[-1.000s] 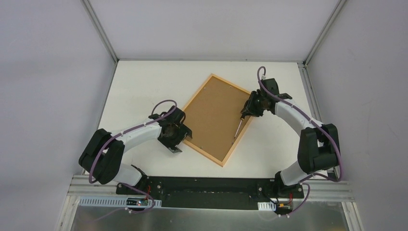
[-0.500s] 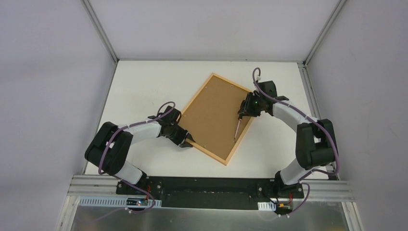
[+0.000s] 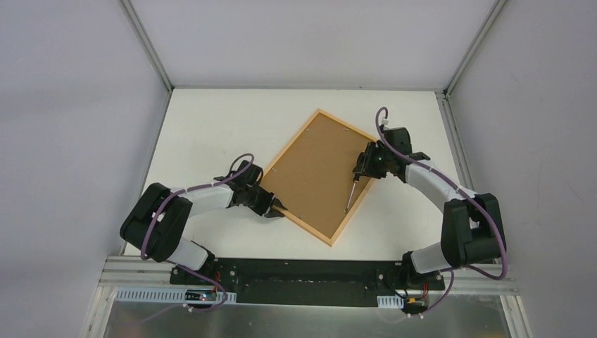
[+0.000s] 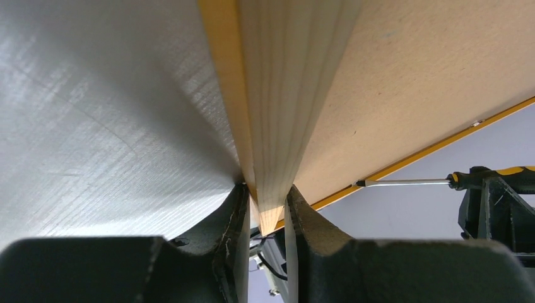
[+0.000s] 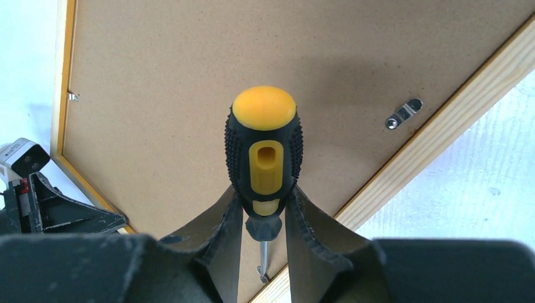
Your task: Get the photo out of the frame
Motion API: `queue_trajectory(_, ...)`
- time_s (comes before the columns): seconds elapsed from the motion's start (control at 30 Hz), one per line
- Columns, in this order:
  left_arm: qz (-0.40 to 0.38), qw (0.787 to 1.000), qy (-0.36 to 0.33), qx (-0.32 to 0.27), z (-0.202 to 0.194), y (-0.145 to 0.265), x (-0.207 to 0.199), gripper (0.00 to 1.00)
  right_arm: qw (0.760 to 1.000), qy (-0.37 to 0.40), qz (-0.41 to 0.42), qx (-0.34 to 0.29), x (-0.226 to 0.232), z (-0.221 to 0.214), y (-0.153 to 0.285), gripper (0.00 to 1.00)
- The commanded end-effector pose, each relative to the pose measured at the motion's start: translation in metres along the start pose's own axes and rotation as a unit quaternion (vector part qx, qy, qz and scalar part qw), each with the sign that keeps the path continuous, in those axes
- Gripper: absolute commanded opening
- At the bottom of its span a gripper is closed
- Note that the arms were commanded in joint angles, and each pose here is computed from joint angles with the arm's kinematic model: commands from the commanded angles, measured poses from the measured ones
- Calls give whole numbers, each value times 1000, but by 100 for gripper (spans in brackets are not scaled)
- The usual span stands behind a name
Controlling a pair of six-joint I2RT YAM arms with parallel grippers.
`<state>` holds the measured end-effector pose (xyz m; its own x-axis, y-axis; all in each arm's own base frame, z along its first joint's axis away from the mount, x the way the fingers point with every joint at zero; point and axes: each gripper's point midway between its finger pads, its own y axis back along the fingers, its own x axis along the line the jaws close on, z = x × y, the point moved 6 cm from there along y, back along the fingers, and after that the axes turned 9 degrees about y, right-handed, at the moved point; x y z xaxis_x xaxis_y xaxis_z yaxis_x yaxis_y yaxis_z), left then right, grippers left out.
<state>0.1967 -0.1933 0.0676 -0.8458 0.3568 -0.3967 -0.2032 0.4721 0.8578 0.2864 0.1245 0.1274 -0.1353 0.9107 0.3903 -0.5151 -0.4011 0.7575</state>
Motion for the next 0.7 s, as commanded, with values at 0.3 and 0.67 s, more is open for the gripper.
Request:
queue_trajectory(0.3,69,992,65,-86,23,-9,43,0,1000,-19,-11,-6,-15,16,0,0)
queue_trajectory(0.67,53,991,80,-96,19,-7,34,0,994,-104,4,-38,15,-43,12,0)
